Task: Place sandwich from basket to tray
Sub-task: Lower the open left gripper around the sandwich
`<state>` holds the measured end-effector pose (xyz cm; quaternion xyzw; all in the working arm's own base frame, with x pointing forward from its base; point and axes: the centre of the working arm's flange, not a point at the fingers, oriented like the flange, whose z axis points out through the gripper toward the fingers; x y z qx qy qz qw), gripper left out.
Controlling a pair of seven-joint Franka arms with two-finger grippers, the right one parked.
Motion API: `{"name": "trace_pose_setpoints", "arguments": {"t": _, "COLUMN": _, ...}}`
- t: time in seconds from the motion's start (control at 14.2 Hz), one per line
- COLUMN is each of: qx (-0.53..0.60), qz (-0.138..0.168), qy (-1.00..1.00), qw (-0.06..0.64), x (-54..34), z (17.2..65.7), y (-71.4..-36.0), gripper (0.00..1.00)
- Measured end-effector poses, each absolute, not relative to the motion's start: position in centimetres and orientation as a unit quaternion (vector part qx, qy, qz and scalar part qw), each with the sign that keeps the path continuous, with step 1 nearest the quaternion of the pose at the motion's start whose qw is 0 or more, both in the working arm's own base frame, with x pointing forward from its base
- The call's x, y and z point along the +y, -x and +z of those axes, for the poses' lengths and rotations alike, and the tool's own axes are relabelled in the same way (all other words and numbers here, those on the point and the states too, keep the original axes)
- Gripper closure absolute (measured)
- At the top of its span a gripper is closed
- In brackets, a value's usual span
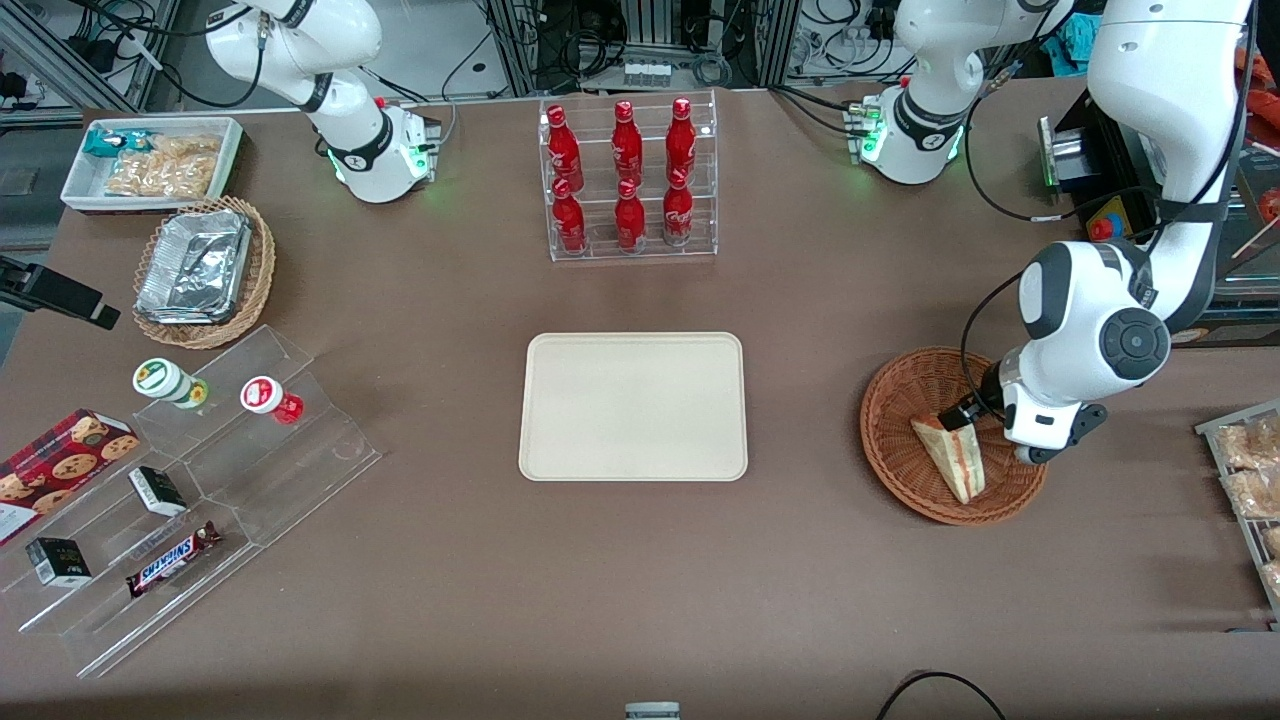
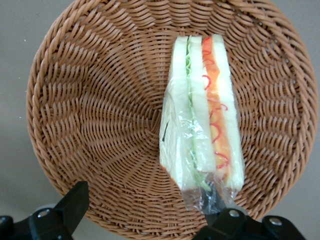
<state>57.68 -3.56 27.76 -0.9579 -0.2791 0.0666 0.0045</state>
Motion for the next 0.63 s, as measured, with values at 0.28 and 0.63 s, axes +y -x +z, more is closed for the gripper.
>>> {"name": "trace_pose_setpoints", "arguments": {"t": 0.28, "qx": -0.301, "qz": 0.055, "qy": 0.952, "qw": -0.001, "x": -5.0, "z": 28.1, "y": -57.9, "gripper": 0.0}}
{"name": "trace_pose_setpoints", "arguments": {"t": 0.63, "qx": -0.32, "qz": 0.047, "qy": 0.946, "qw": -0.008, "x": -7.3, "z": 28.4, "y": -57.9, "gripper": 0.0}}
